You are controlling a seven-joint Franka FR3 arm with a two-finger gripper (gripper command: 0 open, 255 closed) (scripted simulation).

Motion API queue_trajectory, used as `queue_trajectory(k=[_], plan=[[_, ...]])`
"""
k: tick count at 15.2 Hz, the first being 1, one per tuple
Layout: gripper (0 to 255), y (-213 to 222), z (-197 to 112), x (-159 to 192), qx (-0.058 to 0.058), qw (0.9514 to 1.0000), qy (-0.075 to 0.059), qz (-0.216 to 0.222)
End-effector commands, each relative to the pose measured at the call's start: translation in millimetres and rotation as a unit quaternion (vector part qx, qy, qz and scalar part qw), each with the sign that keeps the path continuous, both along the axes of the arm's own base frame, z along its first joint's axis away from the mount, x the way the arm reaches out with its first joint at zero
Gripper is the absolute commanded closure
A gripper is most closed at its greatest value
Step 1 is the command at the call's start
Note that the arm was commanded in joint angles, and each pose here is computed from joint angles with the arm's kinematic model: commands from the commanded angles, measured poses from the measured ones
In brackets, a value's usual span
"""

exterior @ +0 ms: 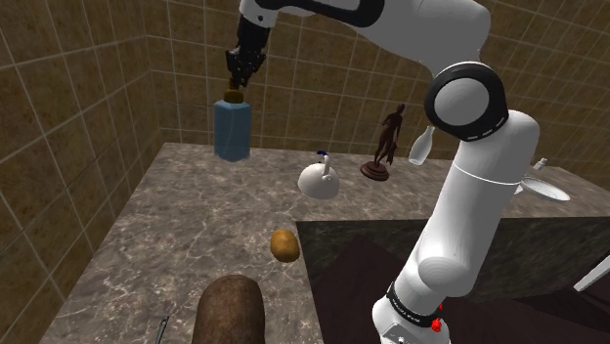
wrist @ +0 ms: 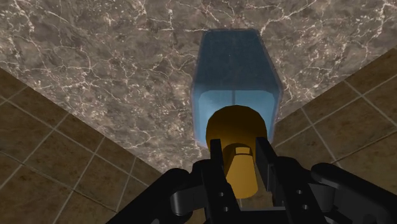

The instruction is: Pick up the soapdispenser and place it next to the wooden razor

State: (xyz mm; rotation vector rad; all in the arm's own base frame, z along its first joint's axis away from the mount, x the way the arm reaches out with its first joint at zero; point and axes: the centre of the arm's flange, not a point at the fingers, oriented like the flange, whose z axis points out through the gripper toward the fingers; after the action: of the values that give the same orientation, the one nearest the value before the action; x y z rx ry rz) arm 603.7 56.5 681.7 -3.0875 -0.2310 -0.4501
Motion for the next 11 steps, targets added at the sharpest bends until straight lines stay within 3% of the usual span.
queue_trajectory(k=[1,11], plan=[[255,0.9,10.9,0.4,0.0,1.0,0.0,0.0],[255,0.9,63.7,0.4,0.0,1.0,0.0,0.0]])
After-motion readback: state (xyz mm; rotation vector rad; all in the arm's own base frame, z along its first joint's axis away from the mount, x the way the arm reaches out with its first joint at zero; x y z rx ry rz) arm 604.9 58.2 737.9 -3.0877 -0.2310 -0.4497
